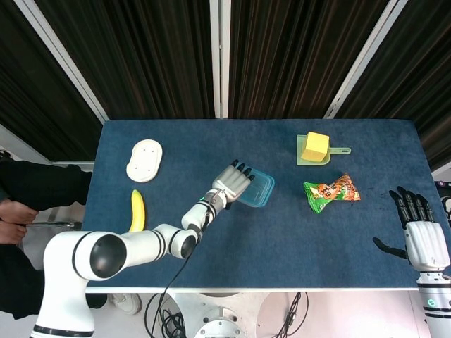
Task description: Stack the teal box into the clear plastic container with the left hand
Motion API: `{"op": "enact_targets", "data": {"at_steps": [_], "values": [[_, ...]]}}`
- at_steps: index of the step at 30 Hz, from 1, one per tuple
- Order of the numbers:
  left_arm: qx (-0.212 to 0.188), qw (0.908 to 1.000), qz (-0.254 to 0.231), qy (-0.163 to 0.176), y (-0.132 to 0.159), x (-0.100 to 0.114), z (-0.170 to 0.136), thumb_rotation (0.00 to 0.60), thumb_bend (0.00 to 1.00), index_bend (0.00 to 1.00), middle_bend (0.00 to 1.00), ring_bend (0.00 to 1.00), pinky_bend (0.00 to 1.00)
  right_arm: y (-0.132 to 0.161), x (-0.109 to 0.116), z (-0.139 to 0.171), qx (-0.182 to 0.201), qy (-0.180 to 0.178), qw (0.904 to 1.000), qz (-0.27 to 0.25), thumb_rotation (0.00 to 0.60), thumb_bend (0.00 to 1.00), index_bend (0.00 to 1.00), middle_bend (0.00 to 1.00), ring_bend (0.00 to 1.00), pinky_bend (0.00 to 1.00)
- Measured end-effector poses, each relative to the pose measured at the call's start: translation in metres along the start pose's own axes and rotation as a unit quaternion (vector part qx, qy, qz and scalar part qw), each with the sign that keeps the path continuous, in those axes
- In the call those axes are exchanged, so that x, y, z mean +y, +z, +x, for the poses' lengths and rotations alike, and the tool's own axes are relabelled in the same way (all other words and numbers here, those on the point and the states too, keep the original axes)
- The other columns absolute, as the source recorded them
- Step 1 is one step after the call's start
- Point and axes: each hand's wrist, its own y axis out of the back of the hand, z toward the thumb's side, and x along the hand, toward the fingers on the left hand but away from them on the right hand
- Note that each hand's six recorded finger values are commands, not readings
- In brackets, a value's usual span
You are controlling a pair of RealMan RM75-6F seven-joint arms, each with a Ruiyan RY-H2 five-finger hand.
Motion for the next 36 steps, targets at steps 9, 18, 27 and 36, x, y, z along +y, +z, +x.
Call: {"op": "enact_targets", "data": {"at_steps": [9, 18, 27, 36], "values": [[0.009, 0.9998, 0.01, -0.011, -0.004, -0.005, 0.0, 0.6, 0.09, 0.14, 0.05, 0.0, 0.01, 0.001, -0.002, 0.0, 0.0, 0.002, 1.0, -0.001, 0.6, 0.05, 0.0, 0.0, 0.0, 0.0], [0.011, 0.9997, 0.015, -0.015, -0.002, -0.009, -0.001, 0.6, 0.09, 0.14, 0.05, 0.0, 0.01, 0.001, -0.002, 0.0, -0.001, 0.002, 1.0, -0.001, 0.6, 0.05, 0.0, 0.0, 0.0, 0.0], [0.01, 0.9997, 0.013, -0.016, 0.002, -0.01, 0.0, 0.6, 0.09, 0.14, 0.05, 0.0, 0.01, 0.0, -0.002, 0.002, -0.003, 0.001, 1.0, -0.002, 0.6, 0.05, 0.0, 0.0, 0.0, 0.0], [0.004, 0.9997, -0.021, 0.015, -0.005, 0.003, -0.016, 0.6, 0.09, 0.14, 0.05, 0.0, 0.02, 0.001, 0.001, 0.001, 0.003, -0.003, 1.0, 0.0, 0.6, 0.05, 0.0, 0.0, 0.0, 0.0]]}}
